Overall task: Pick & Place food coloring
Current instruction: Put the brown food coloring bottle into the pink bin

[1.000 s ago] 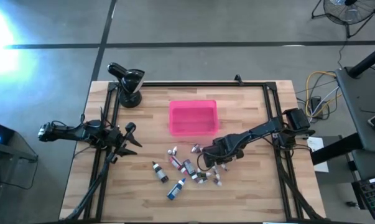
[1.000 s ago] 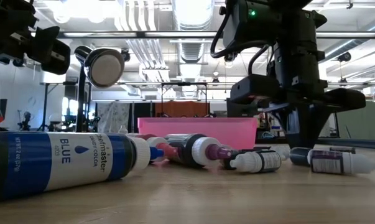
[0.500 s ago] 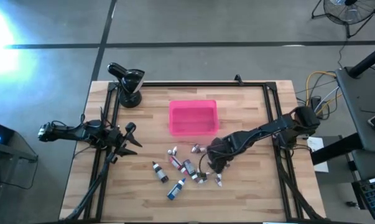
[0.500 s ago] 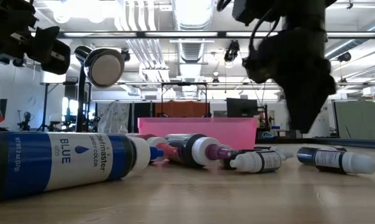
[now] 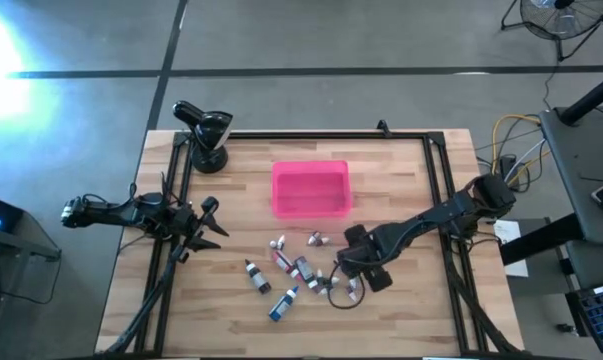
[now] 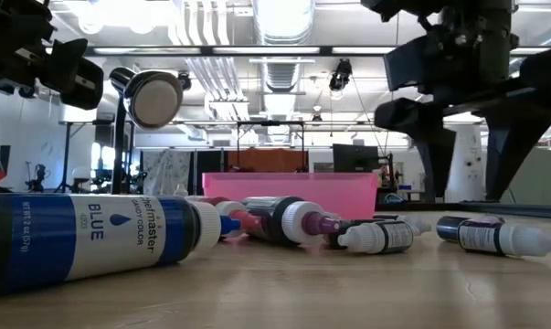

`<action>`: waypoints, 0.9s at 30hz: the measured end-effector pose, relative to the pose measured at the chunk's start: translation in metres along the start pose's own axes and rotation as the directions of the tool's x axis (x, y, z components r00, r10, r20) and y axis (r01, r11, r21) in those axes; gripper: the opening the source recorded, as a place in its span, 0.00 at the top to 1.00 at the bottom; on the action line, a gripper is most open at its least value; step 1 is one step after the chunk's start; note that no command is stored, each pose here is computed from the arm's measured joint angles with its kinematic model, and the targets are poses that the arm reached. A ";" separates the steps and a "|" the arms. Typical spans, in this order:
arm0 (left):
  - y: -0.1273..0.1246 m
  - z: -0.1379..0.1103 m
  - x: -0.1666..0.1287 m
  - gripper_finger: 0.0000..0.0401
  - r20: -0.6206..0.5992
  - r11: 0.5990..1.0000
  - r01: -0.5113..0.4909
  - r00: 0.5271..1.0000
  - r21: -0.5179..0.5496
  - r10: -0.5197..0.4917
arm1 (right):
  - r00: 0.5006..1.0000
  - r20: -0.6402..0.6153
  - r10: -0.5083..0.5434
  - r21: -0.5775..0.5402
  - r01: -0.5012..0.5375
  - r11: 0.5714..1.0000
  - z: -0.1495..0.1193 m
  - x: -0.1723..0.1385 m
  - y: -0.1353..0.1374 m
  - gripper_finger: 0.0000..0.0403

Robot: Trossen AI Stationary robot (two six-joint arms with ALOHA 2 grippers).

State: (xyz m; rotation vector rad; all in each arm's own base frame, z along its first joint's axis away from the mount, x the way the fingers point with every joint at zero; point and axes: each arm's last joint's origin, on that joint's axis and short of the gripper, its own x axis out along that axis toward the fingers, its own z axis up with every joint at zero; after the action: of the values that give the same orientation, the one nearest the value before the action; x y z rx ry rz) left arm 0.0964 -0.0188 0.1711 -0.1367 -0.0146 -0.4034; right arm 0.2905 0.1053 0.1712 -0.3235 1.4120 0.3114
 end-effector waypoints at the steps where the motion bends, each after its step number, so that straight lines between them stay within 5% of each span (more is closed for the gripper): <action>1: 0.000 0.000 0.000 0.65 0.000 1.000 0.000 1.000 0.000 0.000 | 1.000 -0.002 0.000 -0.038 0.000 0.999 -0.001 0.001 0.000 0.42; 10: 0.000 0.000 0.000 0.65 0.000 1.000 0.000 1.000 0.000 0.000 | 0.995 0.020 0.095 -0.207 -0.089 0.974 -0.003 0.008 0.006 0.46; 27: 0.000 0.000 0.000 0.65 0.000 1.000 0.000 1.000 0.000 0.000 | 0.998 0.047 0.031 -0.161 -0.023 0.987 -0.012 0.026 0.008 0.60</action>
State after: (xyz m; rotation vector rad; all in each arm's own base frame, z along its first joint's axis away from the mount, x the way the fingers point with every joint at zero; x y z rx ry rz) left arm 0.0964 -0.0188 0.1712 -0.1368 -0.0151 -0.4035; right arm 0.2802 0.1081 0.1438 -0.4260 1.3465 0.4539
